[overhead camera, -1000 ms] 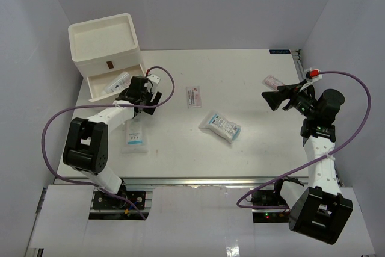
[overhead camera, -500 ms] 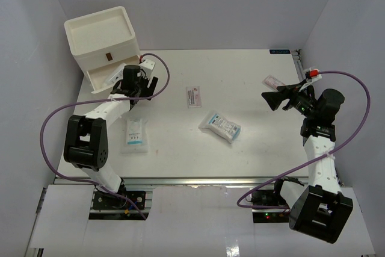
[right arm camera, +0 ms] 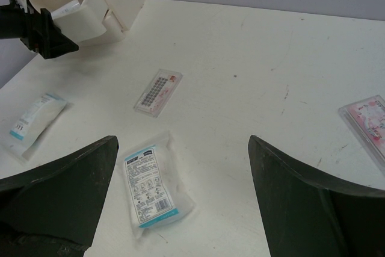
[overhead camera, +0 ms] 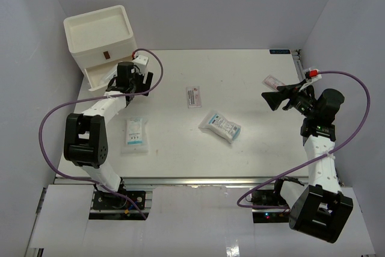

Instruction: Organize the makeup

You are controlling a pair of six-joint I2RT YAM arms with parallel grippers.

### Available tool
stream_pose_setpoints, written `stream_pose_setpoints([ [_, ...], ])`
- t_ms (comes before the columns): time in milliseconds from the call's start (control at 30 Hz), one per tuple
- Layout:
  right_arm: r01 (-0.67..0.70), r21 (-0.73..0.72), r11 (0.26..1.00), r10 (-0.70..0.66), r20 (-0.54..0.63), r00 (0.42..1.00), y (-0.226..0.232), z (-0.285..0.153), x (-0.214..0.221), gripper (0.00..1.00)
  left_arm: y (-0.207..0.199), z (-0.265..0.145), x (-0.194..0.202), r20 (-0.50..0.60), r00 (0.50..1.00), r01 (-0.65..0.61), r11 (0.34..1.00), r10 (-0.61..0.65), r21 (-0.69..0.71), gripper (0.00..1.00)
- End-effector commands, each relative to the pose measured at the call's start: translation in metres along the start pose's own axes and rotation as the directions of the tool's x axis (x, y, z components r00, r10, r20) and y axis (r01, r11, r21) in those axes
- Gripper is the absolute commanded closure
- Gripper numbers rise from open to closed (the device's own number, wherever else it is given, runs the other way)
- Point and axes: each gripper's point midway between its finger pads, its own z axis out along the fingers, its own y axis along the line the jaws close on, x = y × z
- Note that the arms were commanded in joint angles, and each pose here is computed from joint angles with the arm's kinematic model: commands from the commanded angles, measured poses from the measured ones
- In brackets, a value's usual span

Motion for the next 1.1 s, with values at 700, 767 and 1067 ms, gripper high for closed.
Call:
stream_pose_setpoints([
  [700, 0.038, -0.018, 0.999, -0.037, 0.017, 0.999, 0.001, 0.001, -0.006, 0.05, 0.071, -0.016, 0.023, 0.153, 0.982, 0.142, 0.971, -0.114, -0.193, 0.08],
  [767, 0.036, -0.017, 0.999, -0.036, 0.015, 0.999, 0.0, 0.001, -0.005, 0.05, 0.083, -0.015, 0.028, 0.148, 0.981, 0.154, 0.963, -0.123, -0.223, 0.09],
  [1067, 0.03, -0.018, 0.999, -0.03, 0.011, 0.999, -0.001, 0.002, -0.003, 0.05, 0.126, -0.005, 0.013, 0.176, 0.978, 0.168, 0.917, -0.109, -0.363, 0.03],
])
